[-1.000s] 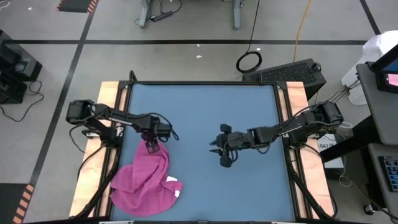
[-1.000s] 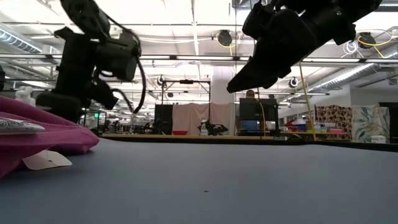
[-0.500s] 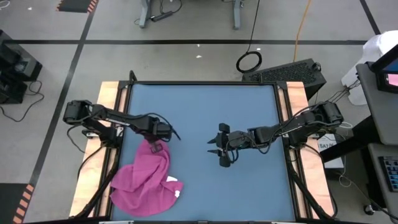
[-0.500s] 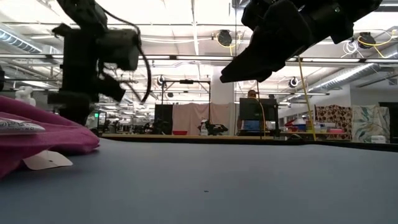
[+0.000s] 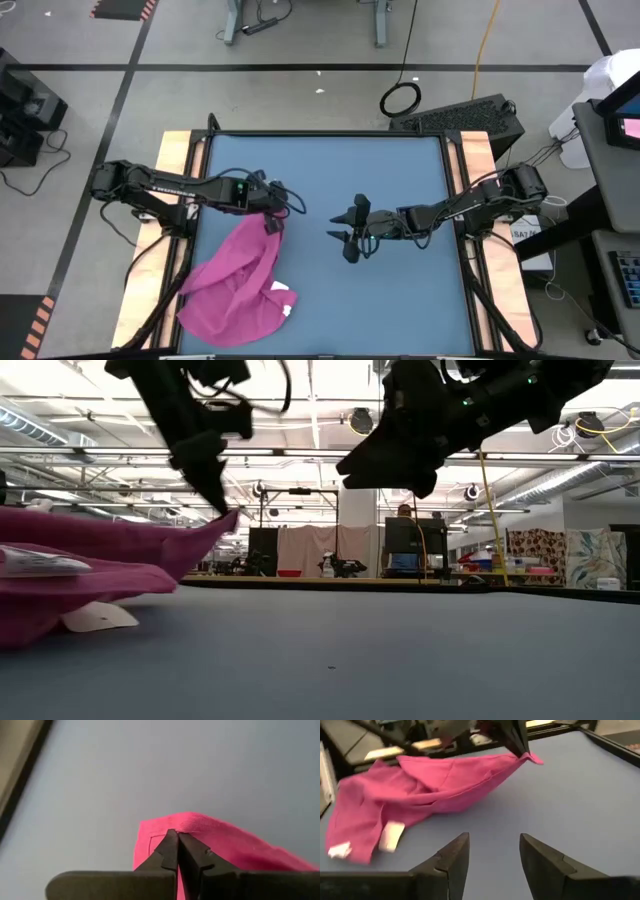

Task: Roll towel
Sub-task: Fold the light red towel

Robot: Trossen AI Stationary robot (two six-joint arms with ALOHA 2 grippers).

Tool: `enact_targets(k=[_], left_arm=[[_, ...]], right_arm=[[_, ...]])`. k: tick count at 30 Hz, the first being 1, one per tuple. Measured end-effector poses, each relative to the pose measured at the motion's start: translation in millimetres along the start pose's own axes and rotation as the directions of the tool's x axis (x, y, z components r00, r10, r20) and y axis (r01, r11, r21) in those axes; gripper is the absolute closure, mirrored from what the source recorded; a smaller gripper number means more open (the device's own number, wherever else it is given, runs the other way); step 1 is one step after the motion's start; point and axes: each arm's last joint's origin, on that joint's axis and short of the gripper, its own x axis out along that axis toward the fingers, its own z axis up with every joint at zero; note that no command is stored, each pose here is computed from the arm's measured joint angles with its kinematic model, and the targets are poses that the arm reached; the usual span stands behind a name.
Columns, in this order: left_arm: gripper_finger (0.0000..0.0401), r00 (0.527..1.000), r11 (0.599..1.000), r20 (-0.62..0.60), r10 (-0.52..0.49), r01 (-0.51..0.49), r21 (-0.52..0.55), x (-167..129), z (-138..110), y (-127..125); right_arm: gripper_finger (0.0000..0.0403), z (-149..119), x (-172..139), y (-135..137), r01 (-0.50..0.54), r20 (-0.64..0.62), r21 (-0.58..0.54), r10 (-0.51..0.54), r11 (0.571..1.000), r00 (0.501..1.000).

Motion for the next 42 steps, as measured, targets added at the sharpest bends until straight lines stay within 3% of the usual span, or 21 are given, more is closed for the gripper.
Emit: enact_targets(k=[4, 8, 14, 18, 26, 33, 38, 42], left_arm=[[0.0395, 0.986, 0.999, 0.166, -0.026, 0.020, 0.043, -5.8, 20.1, -2.0], [0.0395, 0.952, 0.997, 0.302, -0.043, 0.021, 0.075, -9.9, 34.7, -3.6], [0.0395, 0.899, 0.998, 0.437, -0.026, -0.005, 0.068, -15.1, 48.7, -2.8], [0.0395, 0.894, 0.999, 0.448, 0.023, -0.042, 0.032, -14.1, 50.9, 2.8], [0.0395, 0.894, 0.993, 0.434, 0.116, -0.117, -0.023, -10.5, 52.1, 15.3], [0.0395, 0.894, 0.989, 0.424, 0.147, -0.138, -0.053, -7.4, 53.2, 25.4], [0.0395, 0.892, 0.989, 0.427, 0.146, -0.137, -0.053, -7.5, 53.4, 25.1], [0.0395, 0.892, 0.989, 0.427, 0.146, -0.137, -0.053, -7.5, 53.4, 25.1]], right_arm=[[0.0238, -2.1, 12.0, 2.9, -0.017, 0.092, 0.068, 0.011, 0.998, 0.996], [0.0238, -11.3, 26.4, 4.5, -0.036, 0.157, 0.067, 0.025, 0.997, 0.987], [0.0238, -26.4, 40.7, 3.4, -0.021, 0.185, 0.090, 0.004, 0.996, 0.983], [0.0238, -31.4, 44.1, 3.5, -0.029, 0.182, 0.095, 0.012, 0.995, 0.983], [0.0201, -61.1, 40.5, 22.6, -0.105, -0.026, -0.037, 0.104, 0.994, 0.994], [0.0146, -80.8, 28.5, 45.8, -0.247, -0.184, 0.063, 0.254, 0.967, 0.949], [0.0134, -84.1, 25.6, 50.4, -0.238, -0.194, 0.079, 0.249, 0.968, 0.949], [0.0136, -86.3, 25.9, 46.6, -0.139, -0.188, 0.070, 0.150, 0.988, 0.971]])
